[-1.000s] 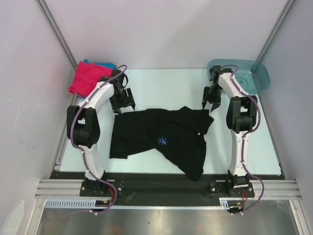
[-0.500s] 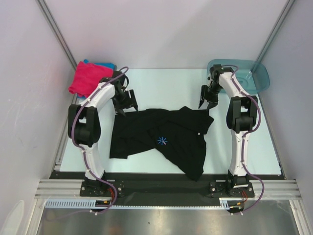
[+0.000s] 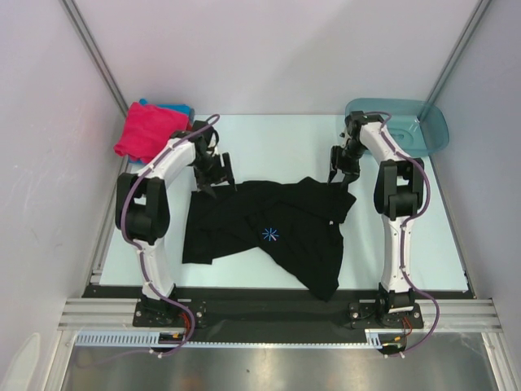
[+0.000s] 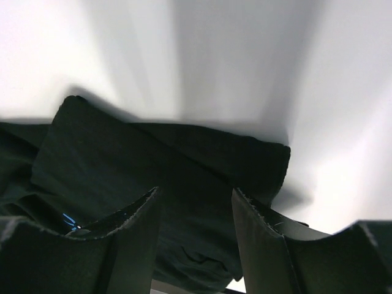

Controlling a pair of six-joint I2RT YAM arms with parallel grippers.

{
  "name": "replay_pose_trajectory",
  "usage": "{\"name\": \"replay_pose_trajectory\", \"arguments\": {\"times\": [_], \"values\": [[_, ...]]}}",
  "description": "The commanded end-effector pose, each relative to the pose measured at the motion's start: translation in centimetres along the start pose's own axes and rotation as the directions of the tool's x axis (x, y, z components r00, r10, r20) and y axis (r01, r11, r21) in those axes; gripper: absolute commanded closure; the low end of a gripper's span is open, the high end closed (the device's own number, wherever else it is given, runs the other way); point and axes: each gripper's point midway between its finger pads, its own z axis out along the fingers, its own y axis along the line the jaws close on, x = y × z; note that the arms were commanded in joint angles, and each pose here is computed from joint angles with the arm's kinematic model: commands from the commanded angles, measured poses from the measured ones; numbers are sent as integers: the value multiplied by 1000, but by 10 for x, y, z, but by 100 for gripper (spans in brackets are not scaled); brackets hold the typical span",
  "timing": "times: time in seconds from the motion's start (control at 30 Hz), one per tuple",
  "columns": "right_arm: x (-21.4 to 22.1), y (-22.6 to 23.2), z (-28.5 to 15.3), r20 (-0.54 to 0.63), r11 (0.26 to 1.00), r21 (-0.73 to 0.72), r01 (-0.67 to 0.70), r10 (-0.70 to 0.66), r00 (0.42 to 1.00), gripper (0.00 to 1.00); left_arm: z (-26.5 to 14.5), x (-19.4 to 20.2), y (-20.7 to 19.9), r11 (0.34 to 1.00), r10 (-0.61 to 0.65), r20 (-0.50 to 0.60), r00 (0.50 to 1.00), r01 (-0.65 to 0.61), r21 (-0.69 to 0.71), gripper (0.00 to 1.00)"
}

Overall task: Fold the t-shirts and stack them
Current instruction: Flatten the tshirt out

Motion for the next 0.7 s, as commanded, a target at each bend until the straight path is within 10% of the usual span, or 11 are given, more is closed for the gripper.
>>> {"name": "replay_pose_trajectory", "arguments": {"times": [0.0, 0.43, 0.67], "values": [[-1, 8, -25, 51, 999, -12, 35, -35, 998, 45, -17, -1, -22, 995, 58, 6, 998, -58, 82, 22], [13, 32, -32, 43, 994, -56, 99, -96, 994, 45, -36, 59, -21, 987, 144, -64, 987, -139, 80, 20], [13, 36, -39, 61, 993, -58, 107, -104, 993, 45, -62, 79, 48, 882, 185, 40, 982, -149, -447, 19]]}}
